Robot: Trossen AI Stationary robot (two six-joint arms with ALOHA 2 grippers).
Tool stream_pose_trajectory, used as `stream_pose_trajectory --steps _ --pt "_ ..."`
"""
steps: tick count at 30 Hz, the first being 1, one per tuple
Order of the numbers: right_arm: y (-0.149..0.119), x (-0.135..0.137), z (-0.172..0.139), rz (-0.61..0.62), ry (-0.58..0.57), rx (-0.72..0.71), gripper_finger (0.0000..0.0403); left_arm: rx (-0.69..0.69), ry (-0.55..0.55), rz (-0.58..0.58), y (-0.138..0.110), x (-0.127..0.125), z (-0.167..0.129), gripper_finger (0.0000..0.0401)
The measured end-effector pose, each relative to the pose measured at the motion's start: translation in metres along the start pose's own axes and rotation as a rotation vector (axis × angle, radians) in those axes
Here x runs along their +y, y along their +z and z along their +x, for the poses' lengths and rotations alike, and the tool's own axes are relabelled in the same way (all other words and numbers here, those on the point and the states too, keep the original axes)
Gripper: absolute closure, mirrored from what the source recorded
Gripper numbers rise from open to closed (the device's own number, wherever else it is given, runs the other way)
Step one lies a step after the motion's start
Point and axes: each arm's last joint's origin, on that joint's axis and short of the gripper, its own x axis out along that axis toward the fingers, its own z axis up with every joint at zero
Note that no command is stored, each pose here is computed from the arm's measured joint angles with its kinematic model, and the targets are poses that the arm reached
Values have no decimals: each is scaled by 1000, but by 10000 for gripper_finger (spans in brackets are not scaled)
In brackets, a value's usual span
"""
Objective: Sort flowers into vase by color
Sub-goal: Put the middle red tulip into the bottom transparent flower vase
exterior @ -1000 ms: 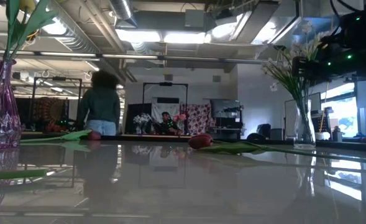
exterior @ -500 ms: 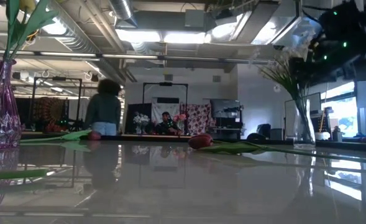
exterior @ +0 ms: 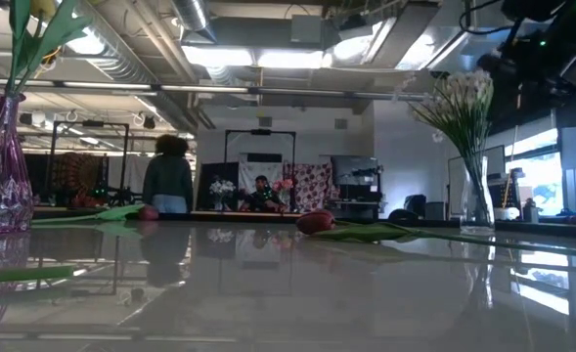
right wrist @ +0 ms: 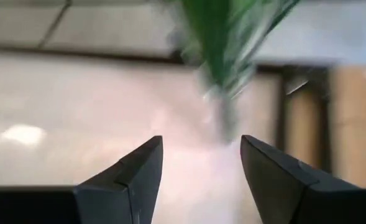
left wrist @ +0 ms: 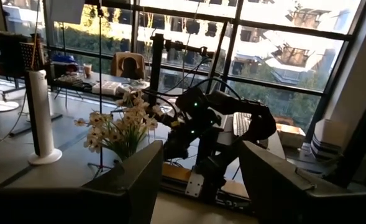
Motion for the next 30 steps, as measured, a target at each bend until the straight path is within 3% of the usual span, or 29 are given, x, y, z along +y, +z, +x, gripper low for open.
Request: stream_pose_trajectory --steps 5,11,16,26,30 --pt "-6 10 -1 21 284 191 190 19 -22 1 -2 -6 -2 193" --pt "-9 42 8 -73 420 250 190 36 -73 5 -5 -19 -4 193" --pt "-23 98 22 -163 540 281 190 85 -108 16 -10 -27 -10 193" --pt "-128 199 46 -365 631 420 190 200 -196 7 -10 -39 -51 193" --pt "-164 220 67 -454 519 427 190 233 -238 27 -11 -44 -64 193"
